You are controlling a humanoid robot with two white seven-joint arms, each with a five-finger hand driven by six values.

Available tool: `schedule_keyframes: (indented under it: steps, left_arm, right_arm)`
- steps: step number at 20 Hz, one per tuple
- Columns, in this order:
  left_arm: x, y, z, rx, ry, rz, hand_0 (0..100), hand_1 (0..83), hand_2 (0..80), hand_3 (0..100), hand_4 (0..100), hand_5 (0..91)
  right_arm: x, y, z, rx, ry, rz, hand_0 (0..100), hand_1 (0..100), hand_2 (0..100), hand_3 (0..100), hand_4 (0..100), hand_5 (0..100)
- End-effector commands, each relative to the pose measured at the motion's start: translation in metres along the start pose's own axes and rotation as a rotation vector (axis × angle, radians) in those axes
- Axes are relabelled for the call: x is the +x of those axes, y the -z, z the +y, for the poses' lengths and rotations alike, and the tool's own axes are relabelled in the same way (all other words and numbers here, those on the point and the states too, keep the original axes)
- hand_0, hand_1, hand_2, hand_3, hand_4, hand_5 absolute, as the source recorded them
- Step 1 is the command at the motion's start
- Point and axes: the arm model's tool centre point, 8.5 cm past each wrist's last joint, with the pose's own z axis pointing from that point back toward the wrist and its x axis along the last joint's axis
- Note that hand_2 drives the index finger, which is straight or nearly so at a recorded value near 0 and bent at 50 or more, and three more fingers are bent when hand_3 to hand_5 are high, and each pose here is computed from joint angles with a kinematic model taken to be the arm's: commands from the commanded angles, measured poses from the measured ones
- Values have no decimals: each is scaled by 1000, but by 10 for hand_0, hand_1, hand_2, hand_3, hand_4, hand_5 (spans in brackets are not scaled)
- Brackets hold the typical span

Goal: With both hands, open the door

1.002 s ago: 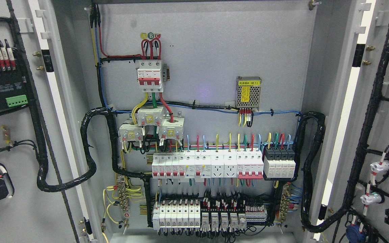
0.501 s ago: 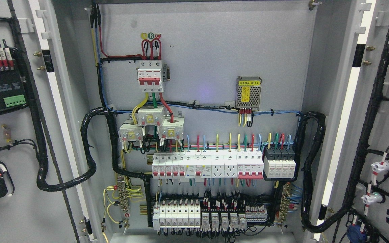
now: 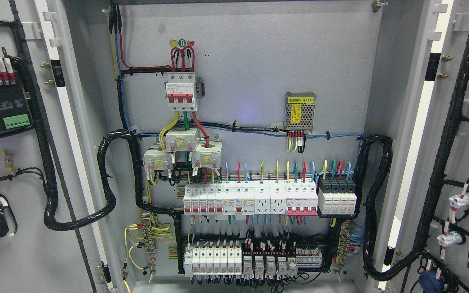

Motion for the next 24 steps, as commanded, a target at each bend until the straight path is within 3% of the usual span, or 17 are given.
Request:
schedule_keyframes:
  steps: [1,10,16,24]
  left_arm:
    - [3,1,4,-6,1,-4,0,0,0,0,42,0]
    - [7,-17,-3,-69,20,-34,0,0,0,0,44,0]
    - [3,-40,-11,-113,25,-43,0,0,0,0,43,0]
    - [8,-42,-24,-150,8,-76,0,0,0,0,43,0]
  right_arm:
    - [2,-2,-10,-7,-18,15,0,0,0,0,0,0]
    - [5,6,2,21,0,-13,0,0,0,0,0,0]
    - [5,14,25,70,51,-39,0,0,0,0,0,0]
    - [-6,17,56,129,142,-30,0,0,0,0,0,0]
